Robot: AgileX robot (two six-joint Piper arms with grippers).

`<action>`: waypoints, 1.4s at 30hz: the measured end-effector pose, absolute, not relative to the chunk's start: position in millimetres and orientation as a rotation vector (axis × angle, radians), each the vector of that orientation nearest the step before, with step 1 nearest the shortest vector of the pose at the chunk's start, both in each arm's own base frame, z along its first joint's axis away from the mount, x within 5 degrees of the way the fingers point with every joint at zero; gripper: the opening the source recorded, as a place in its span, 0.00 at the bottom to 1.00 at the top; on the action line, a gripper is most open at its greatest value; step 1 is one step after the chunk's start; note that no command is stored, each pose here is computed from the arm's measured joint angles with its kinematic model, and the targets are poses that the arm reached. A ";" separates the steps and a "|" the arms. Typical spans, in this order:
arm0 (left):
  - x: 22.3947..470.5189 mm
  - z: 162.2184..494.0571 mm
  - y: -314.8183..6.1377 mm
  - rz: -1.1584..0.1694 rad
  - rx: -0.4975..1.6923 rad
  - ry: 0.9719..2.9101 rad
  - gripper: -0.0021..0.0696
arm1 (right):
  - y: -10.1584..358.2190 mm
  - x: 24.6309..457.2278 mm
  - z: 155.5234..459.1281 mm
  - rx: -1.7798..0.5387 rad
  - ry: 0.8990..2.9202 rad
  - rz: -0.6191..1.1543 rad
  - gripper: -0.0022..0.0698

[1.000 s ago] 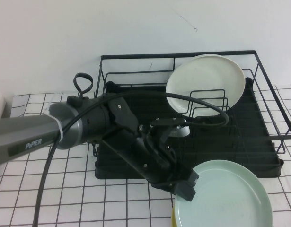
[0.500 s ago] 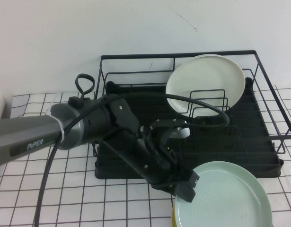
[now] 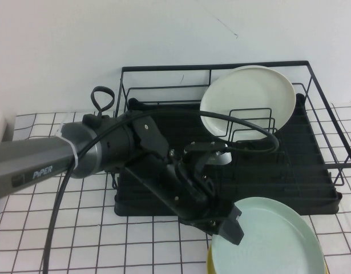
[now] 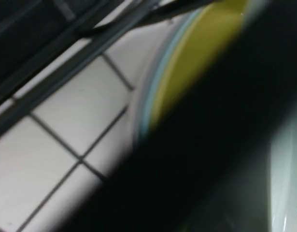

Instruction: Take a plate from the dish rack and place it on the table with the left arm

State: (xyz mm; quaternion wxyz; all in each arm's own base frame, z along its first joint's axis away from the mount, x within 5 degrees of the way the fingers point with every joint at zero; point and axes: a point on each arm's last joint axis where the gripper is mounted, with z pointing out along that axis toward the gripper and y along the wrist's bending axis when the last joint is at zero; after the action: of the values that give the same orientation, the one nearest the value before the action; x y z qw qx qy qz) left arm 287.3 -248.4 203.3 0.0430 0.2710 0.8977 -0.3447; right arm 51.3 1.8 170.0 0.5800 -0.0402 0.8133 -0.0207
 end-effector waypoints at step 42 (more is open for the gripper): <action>227.6 359.7 -184.2 -0.644 0.979 2.123 0.03 | 1.8 51.3 170.0 -0.094 1.901 -0.048 0.03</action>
State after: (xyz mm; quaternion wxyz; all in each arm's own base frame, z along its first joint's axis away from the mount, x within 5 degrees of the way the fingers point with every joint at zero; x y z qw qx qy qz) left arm 227.6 -184.2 359.7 0.3506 0.3782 0.8199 -0.2487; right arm 51.3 1.8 170.0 0.5800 -0.0402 0.8133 -0.0207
